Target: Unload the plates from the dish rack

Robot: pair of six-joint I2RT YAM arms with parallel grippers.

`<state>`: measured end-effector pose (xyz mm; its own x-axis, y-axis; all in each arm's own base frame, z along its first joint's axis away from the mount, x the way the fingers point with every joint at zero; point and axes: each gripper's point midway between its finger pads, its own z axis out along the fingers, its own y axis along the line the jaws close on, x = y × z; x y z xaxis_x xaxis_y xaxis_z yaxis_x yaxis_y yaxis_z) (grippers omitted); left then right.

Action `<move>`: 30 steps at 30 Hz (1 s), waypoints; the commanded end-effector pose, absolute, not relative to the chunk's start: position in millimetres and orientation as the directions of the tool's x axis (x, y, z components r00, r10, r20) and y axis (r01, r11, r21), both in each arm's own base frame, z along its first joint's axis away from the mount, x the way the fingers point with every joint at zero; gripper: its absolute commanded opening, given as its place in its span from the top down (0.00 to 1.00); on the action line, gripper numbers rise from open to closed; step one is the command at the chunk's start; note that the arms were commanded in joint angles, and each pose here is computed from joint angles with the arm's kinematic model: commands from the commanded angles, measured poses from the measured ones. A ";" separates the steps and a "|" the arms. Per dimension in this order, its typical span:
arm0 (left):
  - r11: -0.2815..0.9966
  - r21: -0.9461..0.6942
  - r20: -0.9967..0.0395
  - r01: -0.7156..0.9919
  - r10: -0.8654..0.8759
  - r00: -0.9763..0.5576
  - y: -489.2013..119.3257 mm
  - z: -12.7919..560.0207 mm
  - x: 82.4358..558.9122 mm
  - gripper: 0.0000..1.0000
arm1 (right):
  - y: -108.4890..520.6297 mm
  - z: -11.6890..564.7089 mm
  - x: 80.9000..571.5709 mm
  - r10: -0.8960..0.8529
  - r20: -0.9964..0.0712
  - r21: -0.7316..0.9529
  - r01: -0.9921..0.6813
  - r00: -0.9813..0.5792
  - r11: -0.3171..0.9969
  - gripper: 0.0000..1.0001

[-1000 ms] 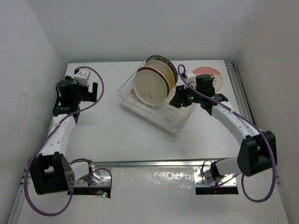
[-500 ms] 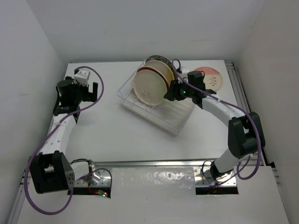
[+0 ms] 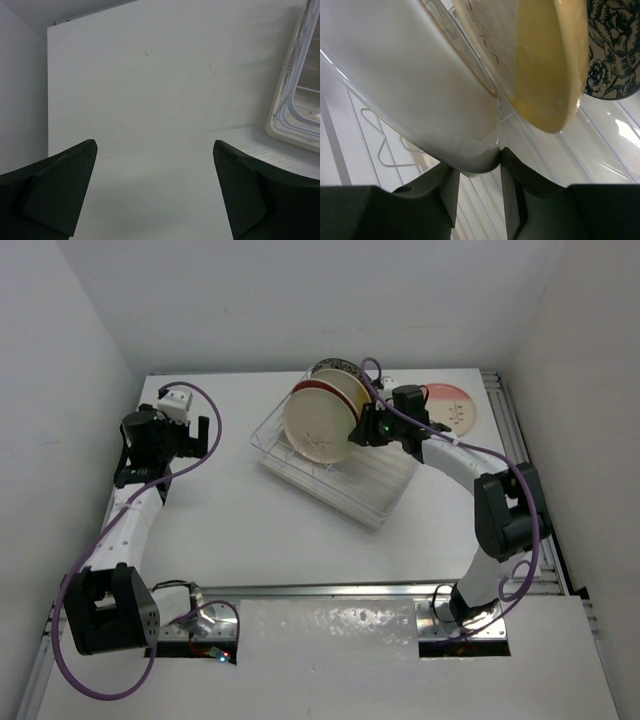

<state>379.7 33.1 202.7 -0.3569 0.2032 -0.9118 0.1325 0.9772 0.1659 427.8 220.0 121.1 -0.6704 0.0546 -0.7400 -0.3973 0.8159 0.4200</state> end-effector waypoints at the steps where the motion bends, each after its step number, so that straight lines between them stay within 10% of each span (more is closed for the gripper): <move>1: 0.976 0.184 -0.934 0.120 0.212 -0.289 31.8 225.4 384.9 0.00 | 249.0 157.7 457.2 0.128 -0.810 0.441 -0.450 -0.572 0.776 0.65; 11: 0.975 0.186 -0.931 0.123 0.215 -0.296 31.6 220.2 382.0 0.00 | 223.7 156.9 428.1 0.013 -0.813 0.334 -0.448 -0.582 0.829 0.37; 21: 0.972 0.193 -0.925 0.132 0.225 -0.305 31.4 217.8 381.0 0.00 | 194.2 145.7 392.3 -0.001 -0.759 0.301 -0.352 -0.651 0.887 0.33; 30: 0.971 0.184 -0.927 0.153 0.223 -0.302 27.6 217.3 383.1 0.00 | 213.6 152.8 386.9 0.003 -0.739 0.379 -0.412 -0.674 0.829 0.52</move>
